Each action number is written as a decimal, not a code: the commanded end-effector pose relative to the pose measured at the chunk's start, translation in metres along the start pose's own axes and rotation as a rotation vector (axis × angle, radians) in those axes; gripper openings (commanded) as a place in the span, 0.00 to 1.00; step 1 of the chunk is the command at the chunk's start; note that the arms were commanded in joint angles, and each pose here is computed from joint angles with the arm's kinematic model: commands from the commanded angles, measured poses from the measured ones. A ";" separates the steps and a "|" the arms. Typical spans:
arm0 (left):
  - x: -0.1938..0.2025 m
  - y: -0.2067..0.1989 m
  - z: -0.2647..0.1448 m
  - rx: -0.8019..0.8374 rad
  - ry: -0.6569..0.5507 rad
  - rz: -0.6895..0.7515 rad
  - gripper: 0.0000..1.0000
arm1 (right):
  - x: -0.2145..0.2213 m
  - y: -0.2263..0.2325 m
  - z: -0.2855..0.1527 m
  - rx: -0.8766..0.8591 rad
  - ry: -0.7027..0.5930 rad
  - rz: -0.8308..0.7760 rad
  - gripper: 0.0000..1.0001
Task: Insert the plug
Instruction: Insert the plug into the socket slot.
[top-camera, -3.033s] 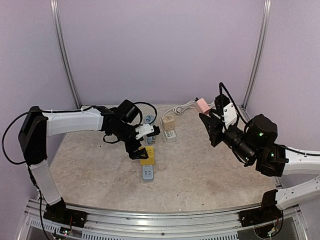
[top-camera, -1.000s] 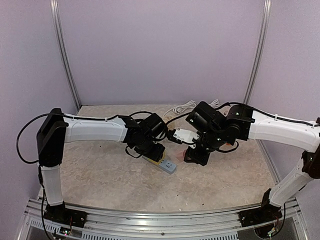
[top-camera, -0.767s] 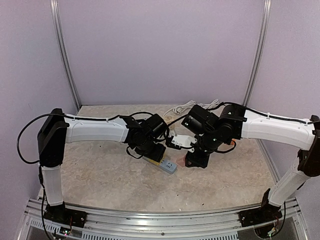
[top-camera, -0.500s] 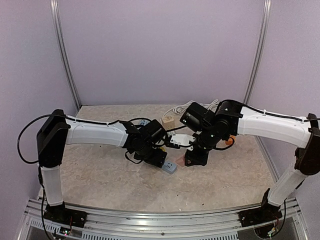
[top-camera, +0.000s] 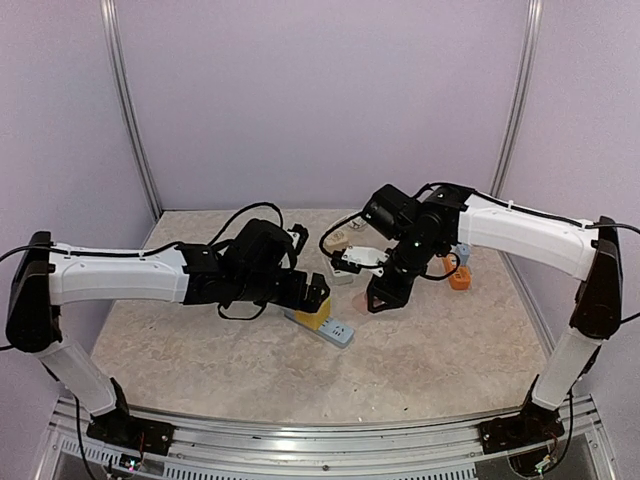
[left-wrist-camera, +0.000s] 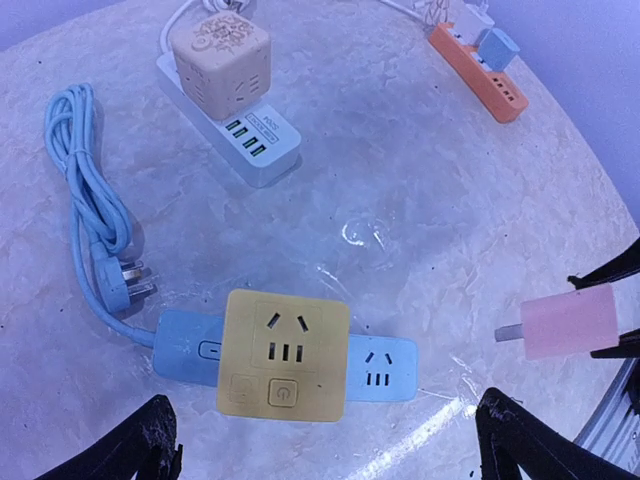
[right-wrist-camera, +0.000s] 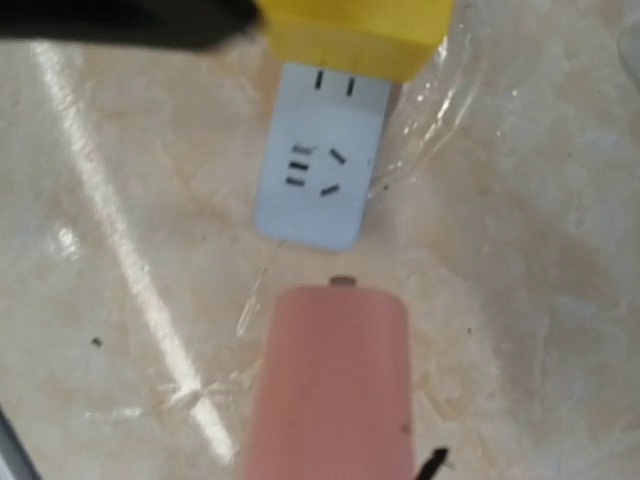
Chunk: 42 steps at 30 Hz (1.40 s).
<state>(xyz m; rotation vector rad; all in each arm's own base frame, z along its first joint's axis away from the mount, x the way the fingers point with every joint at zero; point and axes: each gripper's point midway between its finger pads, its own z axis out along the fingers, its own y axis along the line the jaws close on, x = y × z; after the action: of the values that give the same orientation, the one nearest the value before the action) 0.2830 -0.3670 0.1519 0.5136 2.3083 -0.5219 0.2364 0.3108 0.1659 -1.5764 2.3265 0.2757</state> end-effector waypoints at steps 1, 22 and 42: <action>-0.027 0.015 -0.022 -0.020 -0.162 -0.071 0.99 | -0.009 -0.001 0.012 -0.048 0.024 0.002 0.00; -0.003 0.087 -0.053 -0.267 -0.250 -0.213 0.99 | -0.015 0.004 0.070 -0.150 0.212 0.040 0.00; 0.007 0.088 -0.048 -0.270 -0.248 -0.224 0.99 | -0.015 0.014 0.093 -0.180 0.251 0.030 0.00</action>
<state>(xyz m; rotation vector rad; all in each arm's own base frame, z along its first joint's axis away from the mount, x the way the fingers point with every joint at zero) 0.2980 -0.2690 0.1630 0.0664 2.1643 -0.3496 0.2458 0.3517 0.0859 -1.7398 2.5799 0.3028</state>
